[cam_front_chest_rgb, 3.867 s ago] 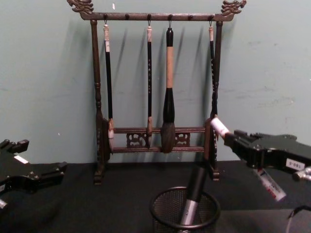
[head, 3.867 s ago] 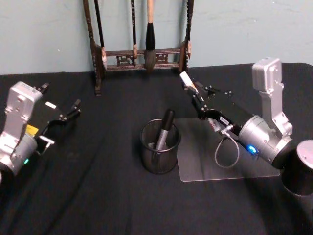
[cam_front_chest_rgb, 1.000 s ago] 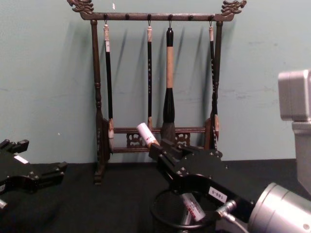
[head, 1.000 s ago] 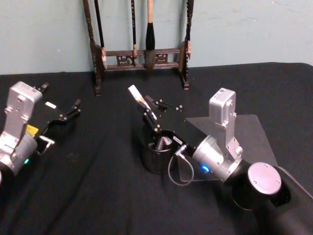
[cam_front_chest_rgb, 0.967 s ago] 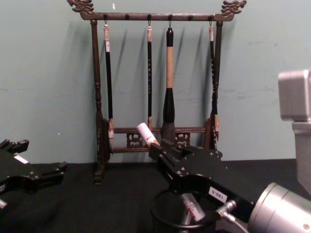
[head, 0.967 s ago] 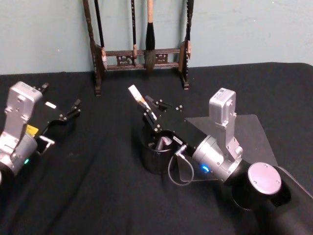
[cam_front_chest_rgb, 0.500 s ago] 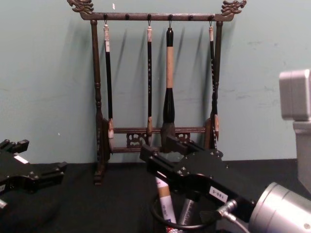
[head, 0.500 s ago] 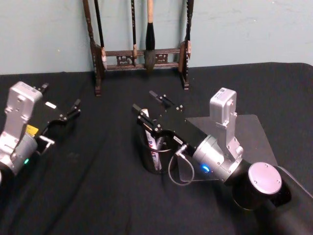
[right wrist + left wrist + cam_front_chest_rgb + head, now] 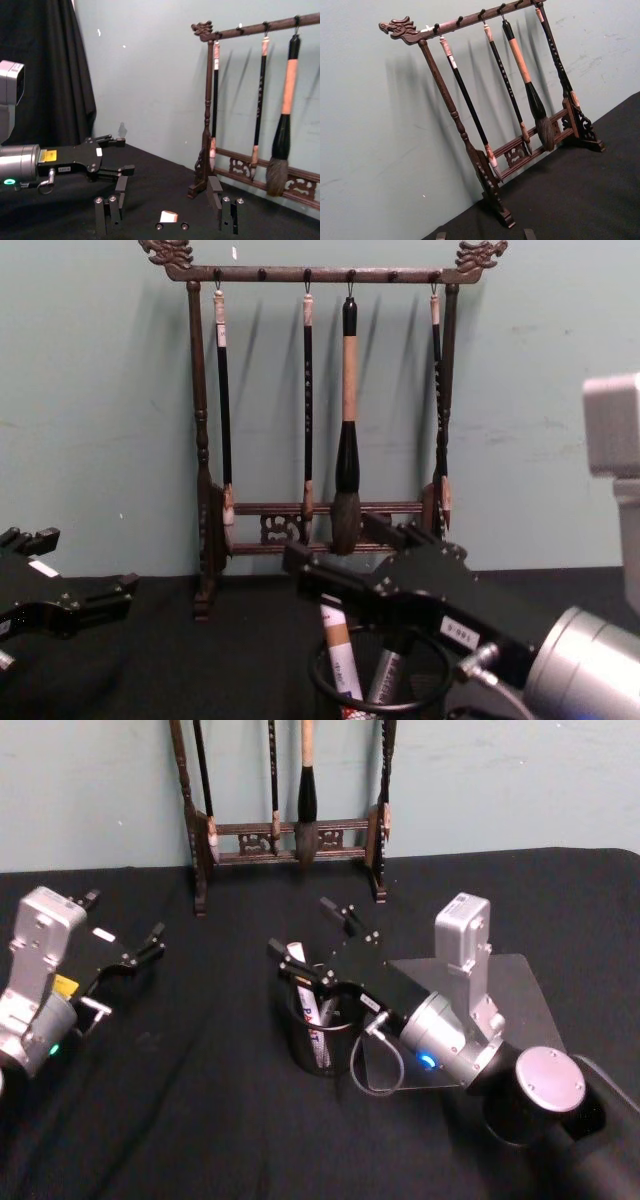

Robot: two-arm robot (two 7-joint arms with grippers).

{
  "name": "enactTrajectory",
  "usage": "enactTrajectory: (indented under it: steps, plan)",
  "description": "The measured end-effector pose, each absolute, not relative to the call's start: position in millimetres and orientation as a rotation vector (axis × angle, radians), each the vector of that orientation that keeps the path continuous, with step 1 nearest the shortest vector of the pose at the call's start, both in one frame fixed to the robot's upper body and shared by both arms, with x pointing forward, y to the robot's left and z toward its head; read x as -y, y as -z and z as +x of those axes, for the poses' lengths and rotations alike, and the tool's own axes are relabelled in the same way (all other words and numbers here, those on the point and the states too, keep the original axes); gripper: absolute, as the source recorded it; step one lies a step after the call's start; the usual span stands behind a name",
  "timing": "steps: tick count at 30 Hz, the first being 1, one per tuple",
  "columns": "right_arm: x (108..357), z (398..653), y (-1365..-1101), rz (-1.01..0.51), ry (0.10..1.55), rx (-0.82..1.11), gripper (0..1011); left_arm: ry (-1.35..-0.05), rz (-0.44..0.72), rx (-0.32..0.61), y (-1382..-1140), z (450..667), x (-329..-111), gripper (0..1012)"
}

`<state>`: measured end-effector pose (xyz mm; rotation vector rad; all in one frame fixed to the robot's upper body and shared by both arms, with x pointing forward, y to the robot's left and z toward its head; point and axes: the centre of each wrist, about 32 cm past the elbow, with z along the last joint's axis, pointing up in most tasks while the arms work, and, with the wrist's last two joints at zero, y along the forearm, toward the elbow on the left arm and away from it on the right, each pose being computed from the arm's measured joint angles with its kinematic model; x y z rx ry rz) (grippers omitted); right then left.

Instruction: Pick up the water-based marker from the table and place it into the pen holder.

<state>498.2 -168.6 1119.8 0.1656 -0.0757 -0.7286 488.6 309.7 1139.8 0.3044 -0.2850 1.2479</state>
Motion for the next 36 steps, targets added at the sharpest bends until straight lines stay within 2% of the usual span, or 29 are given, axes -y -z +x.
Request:
enactTrajectory:
  steps: [12, 18, 28, 36]
  plan:
    - [190, 498, -1157, 0.233, 0.803, 0.15, 1002, -1.248, 0.304, 0.285, -1140, 489, -310, 1002]
    - [216, 497, -1172, 0.211, 0.93, 0.195, 1002, -1.248, 0.304, 0.285, -1140, 489, -310, 1001]
    - [246, 491, -1168, 0.056, 1.087, 0.178, 1002, -1.248, 0.304, 0.285, -1140, 489, -310, 1001]
    - [259, 489, -1149, -0.097, 1.178, 0.143, 1003, -1.248, 0.304, 0.285, -1140, 489, -310, 1001]
